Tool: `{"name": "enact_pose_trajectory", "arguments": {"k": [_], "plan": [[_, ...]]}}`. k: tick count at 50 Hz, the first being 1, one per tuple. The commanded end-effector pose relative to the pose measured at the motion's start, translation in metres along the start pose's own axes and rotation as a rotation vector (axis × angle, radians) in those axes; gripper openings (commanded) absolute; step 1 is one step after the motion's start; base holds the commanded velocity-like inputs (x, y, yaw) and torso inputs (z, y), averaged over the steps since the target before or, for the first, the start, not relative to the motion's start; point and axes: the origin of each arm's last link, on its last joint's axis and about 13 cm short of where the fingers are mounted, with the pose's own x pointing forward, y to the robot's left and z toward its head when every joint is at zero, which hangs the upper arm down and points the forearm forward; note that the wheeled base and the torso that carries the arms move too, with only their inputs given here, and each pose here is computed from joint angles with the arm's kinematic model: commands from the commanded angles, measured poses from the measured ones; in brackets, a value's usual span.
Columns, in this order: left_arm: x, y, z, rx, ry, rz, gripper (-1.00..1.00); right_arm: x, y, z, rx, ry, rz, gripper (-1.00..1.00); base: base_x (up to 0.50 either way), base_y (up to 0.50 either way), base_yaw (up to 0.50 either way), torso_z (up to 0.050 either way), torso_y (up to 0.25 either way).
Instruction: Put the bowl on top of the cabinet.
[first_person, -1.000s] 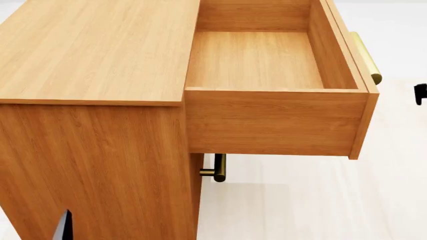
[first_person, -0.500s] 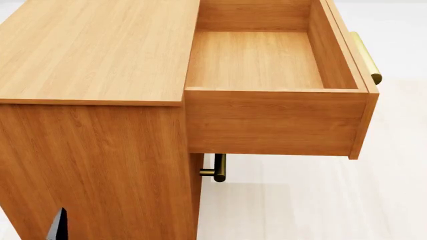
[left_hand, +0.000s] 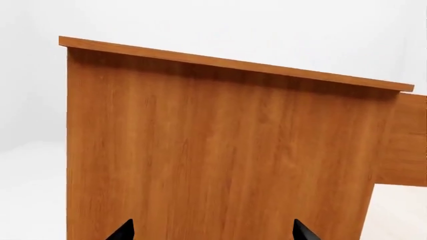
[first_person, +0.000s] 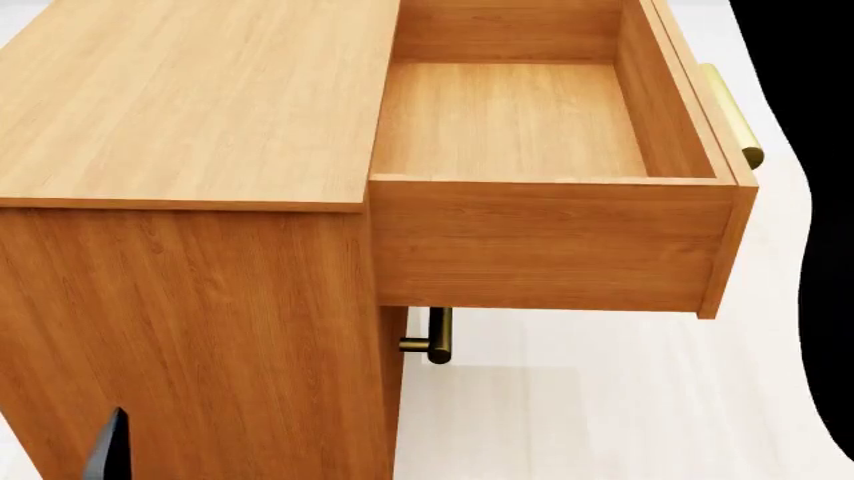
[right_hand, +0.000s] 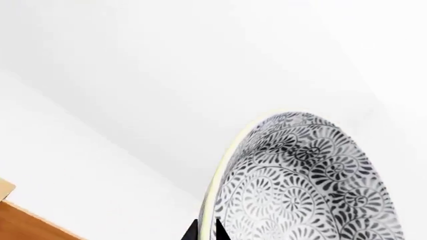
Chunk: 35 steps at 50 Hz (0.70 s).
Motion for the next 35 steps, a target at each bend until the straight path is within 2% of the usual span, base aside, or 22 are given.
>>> {"name": "enact_pose_trajectory", "arguments": {"k": [1, 11, 24, 35], "plan": [[-0.003, 0.003, 0.005, -0.014, -0.013, 0.000, 1.00, 0.004, 0.034, 0.026, -0.091, -0.131, 0.129, -1.00, 0.00, 0.00, 0.00, 0.000, 0.000], [0.000, 0.003, 0.002, 0.003, 0.002, -0.019, 1.00, 0.018, 0.060, 0.021, -0.083, -0.168, 0.208, -1.00, 0.00, 0.00, 0.00, 0.000, 0.000], [0.000, 0.000, -0.002, 0.019, 0.021, -0.039, 1.00, 0.019, 0.092, 0.022, -0.088, -0.247, 0.320, -1.00, 0.00, 0.00, 0.00, 0.000, 0.001], [0.007, 0.005, -0.006, 0.030, 0.033, -0.024, 1.00, 0.029, 0.130, 0.011, -0.012, -0.310, 0.482, -1.00, 0.00, 0.00, 0.00, 0.000, 0.001]]}}
